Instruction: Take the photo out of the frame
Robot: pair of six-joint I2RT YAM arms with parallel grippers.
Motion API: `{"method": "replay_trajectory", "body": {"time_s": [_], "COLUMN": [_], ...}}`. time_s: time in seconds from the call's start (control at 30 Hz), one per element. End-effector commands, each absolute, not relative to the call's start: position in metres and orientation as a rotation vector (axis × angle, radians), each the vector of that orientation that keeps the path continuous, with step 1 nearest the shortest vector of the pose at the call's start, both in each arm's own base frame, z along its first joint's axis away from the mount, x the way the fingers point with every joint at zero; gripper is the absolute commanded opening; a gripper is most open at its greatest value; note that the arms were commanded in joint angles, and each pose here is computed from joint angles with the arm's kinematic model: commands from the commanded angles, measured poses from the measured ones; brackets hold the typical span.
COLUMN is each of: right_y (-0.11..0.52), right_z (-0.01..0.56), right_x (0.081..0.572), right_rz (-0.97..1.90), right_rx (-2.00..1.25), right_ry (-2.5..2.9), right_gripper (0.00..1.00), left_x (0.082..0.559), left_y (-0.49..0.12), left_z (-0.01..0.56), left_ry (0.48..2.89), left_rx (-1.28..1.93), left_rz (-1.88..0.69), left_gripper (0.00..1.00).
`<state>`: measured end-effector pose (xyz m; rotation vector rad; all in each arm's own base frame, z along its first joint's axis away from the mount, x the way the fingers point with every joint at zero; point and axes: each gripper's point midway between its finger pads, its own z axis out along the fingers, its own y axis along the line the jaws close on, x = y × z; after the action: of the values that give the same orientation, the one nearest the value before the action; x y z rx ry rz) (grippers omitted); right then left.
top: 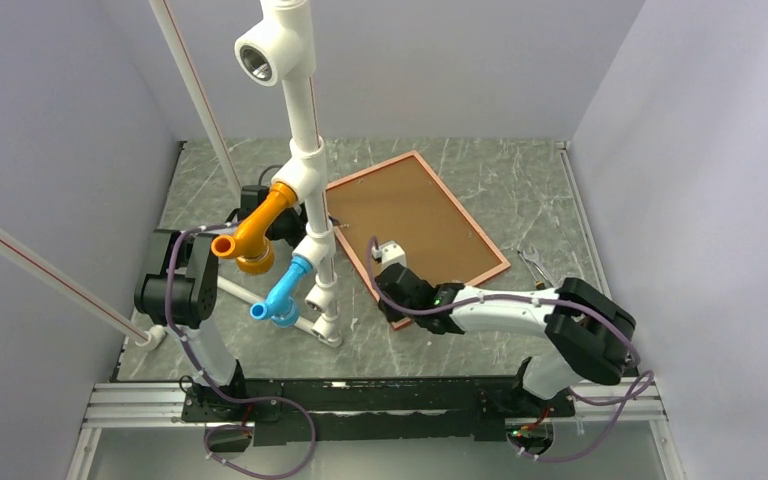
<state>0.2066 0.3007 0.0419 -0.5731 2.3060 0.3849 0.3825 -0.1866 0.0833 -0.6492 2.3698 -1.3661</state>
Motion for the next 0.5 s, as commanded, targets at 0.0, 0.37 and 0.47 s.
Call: {"method": "replay_trajectory", "body": {"time_s": [0.0,0.37,0.47], "right_y": [0.320,0.328,0.333], "right_z": [0.102,0.131,0.136], "right_x": [0.228,0.230,0.229], "right_rz": [0.628,0.724,0.753], "right_rx": [-0.442,-0.451,-0.458], "right_ry": [2.185,2.163,2.159], "right_gripper": [0.00,0.00,0.00], "left_x": [0.381,0.366,0.368], "left_y": [-0.207,-0.241,-0.242], "left_z": [0.095,0.091,0.086], "left_ry": [2.323,2.303,2.321], "left_rx": [-0.542,-0.445,-0.425], "left_rz": [-1.456,-1.578,-1.552], "left_gripper": [0.82,0.78,0.74]}}
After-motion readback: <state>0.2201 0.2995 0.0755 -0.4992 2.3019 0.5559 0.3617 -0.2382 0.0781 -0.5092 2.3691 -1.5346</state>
